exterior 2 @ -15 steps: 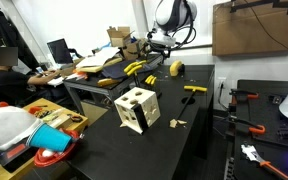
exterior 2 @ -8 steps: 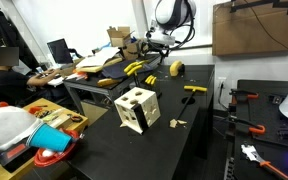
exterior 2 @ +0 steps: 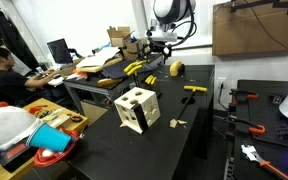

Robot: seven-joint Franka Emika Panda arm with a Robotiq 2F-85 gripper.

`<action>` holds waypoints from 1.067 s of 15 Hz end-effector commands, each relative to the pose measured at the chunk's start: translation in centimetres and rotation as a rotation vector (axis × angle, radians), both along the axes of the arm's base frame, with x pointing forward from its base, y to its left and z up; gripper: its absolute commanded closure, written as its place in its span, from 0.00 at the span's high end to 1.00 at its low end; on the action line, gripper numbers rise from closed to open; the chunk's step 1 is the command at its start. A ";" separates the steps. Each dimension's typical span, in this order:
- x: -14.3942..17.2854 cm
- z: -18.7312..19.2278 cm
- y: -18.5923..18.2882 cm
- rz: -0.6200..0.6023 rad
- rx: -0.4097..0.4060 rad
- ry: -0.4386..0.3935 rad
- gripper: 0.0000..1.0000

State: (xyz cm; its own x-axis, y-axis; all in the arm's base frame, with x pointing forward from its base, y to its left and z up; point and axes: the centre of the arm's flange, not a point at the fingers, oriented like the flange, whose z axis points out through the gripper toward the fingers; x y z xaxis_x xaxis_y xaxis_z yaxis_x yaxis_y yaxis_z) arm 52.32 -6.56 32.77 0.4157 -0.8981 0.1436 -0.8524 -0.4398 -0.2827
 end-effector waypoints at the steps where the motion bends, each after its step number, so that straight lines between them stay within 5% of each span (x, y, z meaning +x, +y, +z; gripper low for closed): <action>1: 0.9 0.7 -0.7 -0.037 -0.019 0.037 1.00; 11: 5.1 -1.1 -3.3 -0.073 -0.051 0.051 1.00; 16: 3.3 0.2 -2.1 -0.010 -0.047 0.096 1.00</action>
State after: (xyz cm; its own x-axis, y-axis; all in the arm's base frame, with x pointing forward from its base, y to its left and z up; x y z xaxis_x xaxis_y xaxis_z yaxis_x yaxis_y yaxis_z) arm 56.83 -9.62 30.86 0.3911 -0.9058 0.1629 -0.8804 -0.4198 -0.2208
